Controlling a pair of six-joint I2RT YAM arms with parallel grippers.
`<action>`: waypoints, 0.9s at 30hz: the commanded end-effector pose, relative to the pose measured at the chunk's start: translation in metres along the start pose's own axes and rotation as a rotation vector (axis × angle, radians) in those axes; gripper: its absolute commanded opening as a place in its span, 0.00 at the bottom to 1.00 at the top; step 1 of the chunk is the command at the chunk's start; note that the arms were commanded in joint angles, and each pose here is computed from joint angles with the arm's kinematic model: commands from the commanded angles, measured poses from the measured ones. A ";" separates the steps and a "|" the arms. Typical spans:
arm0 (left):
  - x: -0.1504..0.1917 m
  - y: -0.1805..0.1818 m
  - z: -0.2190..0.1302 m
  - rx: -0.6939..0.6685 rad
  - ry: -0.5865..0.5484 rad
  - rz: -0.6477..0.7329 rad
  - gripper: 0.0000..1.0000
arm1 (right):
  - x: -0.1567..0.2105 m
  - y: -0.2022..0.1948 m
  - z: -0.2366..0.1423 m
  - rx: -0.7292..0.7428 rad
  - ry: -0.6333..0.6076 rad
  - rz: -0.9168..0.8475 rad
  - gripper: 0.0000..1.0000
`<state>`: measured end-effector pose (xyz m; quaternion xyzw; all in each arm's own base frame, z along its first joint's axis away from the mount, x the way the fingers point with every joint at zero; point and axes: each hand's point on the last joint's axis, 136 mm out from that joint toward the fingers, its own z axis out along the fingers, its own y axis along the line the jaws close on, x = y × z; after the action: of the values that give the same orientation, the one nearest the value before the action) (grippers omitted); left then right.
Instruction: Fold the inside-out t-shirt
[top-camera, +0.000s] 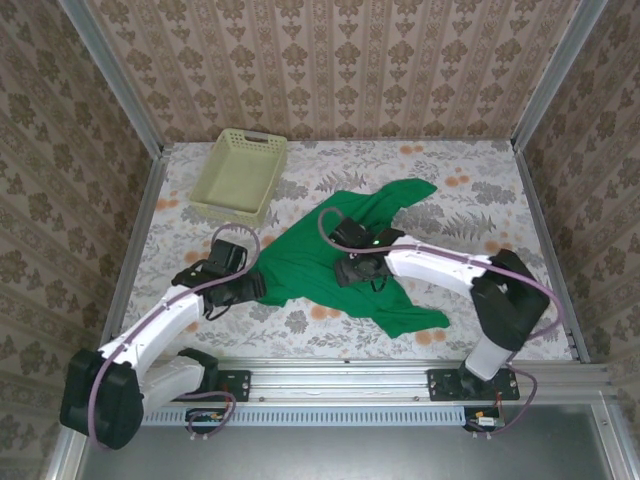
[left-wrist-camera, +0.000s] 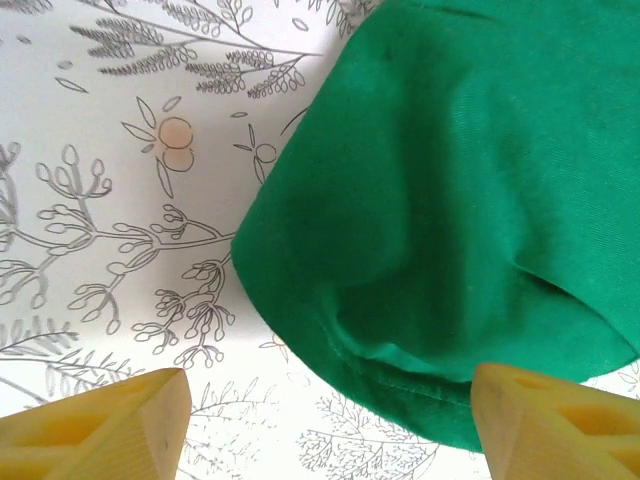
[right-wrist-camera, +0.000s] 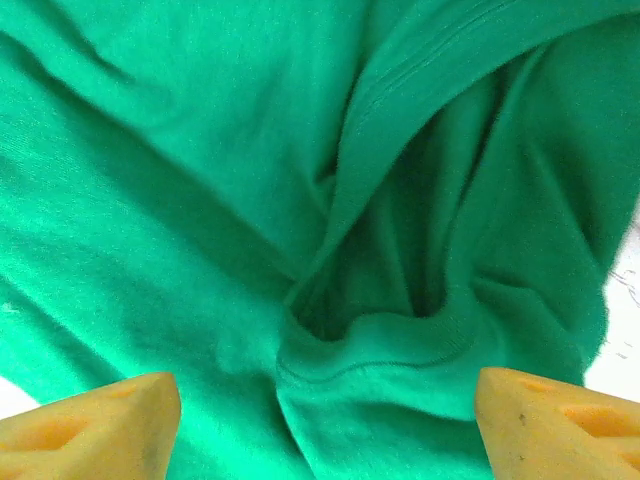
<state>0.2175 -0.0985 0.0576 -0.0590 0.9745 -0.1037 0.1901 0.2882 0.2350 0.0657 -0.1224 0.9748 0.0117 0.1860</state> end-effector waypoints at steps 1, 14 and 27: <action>-0.001 -0.020 0.012 0.112 0.025 -0.027 0.71 | 0.000 -0.014 0.014 0.112 0.030 0.019 0.70; -0.018 -0.038 0.033 0.125 0.074 -0.015 0.11 | -0.024 -0.111 -0.014 0.098 -0.062 0.298 0.00; -0.137 -0.066 -0.072 0.211 -0.334 0.059 0.00 | -0.059 -0.254 -0.070 0.075 -0.212 0.692 0.00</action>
<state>0.3095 -0.1461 0.1647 -0.0183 0.9277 -0.1983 0.3159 0.3634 -0.0021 0.1533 0.2299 0.9312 0.0251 0.2816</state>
